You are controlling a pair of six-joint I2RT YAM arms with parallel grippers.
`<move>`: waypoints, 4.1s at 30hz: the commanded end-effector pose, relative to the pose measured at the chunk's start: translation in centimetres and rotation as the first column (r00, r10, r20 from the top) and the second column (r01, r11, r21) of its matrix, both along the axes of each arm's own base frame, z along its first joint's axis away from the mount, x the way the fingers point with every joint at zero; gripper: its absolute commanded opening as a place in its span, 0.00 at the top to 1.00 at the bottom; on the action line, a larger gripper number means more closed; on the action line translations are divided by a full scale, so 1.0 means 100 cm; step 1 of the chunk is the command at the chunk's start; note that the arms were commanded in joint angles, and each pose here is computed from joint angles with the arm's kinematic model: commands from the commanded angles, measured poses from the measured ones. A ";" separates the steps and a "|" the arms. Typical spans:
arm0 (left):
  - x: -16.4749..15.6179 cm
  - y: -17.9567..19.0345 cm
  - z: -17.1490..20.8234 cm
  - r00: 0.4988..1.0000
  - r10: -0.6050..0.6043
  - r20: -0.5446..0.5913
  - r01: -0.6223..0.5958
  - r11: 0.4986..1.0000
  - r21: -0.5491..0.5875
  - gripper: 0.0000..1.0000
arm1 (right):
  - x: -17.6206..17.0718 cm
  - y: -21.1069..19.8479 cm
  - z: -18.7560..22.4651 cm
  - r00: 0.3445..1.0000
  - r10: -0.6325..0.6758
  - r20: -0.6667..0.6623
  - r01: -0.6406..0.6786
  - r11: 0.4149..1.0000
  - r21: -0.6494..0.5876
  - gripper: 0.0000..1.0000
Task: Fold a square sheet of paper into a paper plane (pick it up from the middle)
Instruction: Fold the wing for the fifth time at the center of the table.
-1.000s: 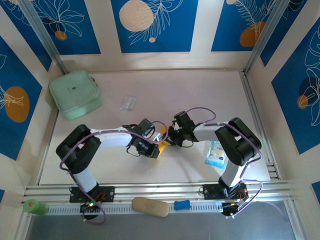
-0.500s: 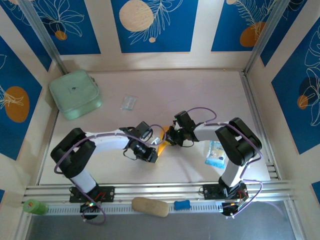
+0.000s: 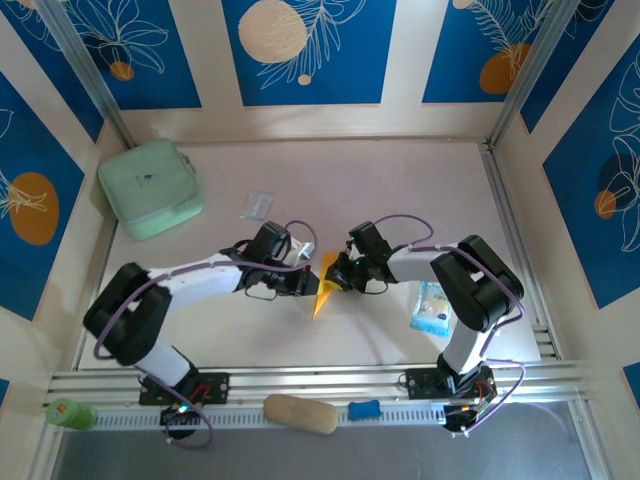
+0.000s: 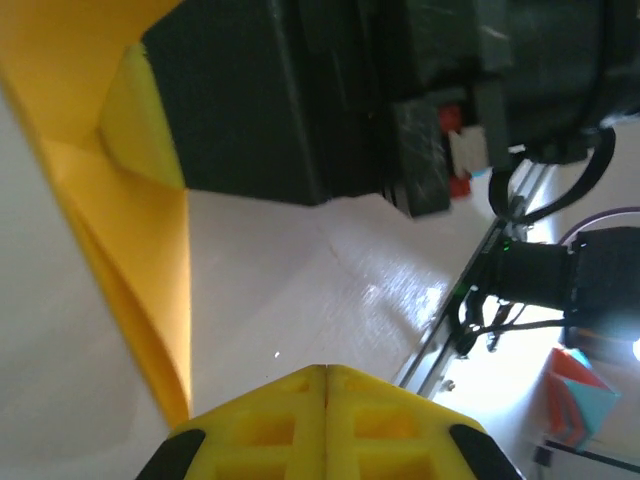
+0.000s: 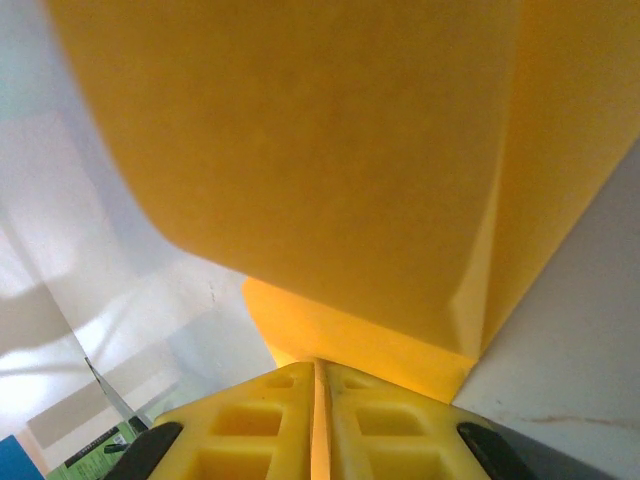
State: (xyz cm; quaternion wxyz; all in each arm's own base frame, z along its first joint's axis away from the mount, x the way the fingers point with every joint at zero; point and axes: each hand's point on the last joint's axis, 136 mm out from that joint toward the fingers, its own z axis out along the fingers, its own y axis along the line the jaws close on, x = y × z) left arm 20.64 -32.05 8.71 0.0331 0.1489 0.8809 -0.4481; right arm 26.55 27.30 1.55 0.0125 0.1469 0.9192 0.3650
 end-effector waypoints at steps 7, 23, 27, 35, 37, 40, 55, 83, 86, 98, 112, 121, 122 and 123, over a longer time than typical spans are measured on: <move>0.005 -0.031 -0.003 0.995 -0.048 -0.087 0.039 0.994 -0.102 0.96 | -0.009 -0.017 -0.014 0.999 -0.036 -0.040 0.034 0.997 -0.068 0.87; -0.014 0.006 -0.071 0.994 -0.090 -0.066 0.103 0.965 0.241 0.96 | -0.008 -0.017 -0.015 0.998 -0.036 -0.044 0.033 0.997 -0.070 0.87; -0.018 0.017 -0.075 0.995 -0.089 -0.053 0.100 0.954 0.283 0.96 | -0.009 -0.017 -0.015 0.998 -0.035 -0.046 0.032 0.997 -0.074 0.87; -0.024 0.028 -0.069 0.996 -0.086 -0.035 0.092 0.948 0.305 0.96 | -0.009 -0.018 -0.016 0.998 -0.035 -0.048 0.031 0.997 -0.073 0.87; -0.028 0.031 -0.069 0.995 -0.087 -0.039 0.095 0.946 0.309 0.96 | -0.009 -0.017 -0.016 0.998 -0.034 -0.049 0.031 0.997 -0.072 0.87; -0.034 0.036 -0.070 0.994 -0.091 -0.055 0.104 0.945 0.311 0.96 | -0.008 -0.017 -0.015 0.998 -0.034 -0.045 0.031 0.997 -0.070 0.87; 0.004 -0.010 -0.017 0.998 -0.016 0.058 0.010 0.996 0.094 0.96 | -0.009 -0.015 -0.014 0.998 -0.034 -0.045 0.032 0.998 -0.055 0.87; -0.005 0.035 -0.105 0.997 0.029 -0.065 -0.003 0.930 0.367 1.00 | 0.017 0.004 0.041 0.992 0.036 0.121 -0.040 0.999 0.034 0.86; -0.004 0.034 -0.104 0.998 0.030 -0.063 -0.005 0.931 0.364 1.00 | 0.011 0.008 0.025 0.995 0.052 0.088 -0.053 0.999 0.010 0.86; -0.006 0.031 -0.108 0.995 0.025 -0.099 0.011 0.939 0.343 1.00 | 0.042 -0.033 0.002 0.997 -0.067 0.046 0.067 0.998 -0.013 0.87; -0.009 0.030 -0.110 0.993 0.019 -0.116 0.022 0.941 0.338 1.00 | 0.097 -0.086 0.010 0.972 -0.226 0.064 0.227 0.974 -0.018 0.86; -0.007 0.031 -0.105 0.995 0.025 -0.095 0.009 0.941 0.339 1.00 | 0.079 -0.052 0.050 0.980 -0.116 0.161 0.114 0.993 0.018 0.86; -0.007 0.032 -0.104 0.995 0.026 -0.092 0.007 0.940 0.340 1.00 | 0.072 -0.042 0.050 0.985 -0.083 0.154 0.079 0.996 0.032 0.86; -0.006 0.033 -0.104 0.996 0.028 -0.089 0.004 0.940 0.342 1.00 | 0.065 -0.032 0.047 0.989 -0.053 0.140 0.047 0.998 0.047 0.87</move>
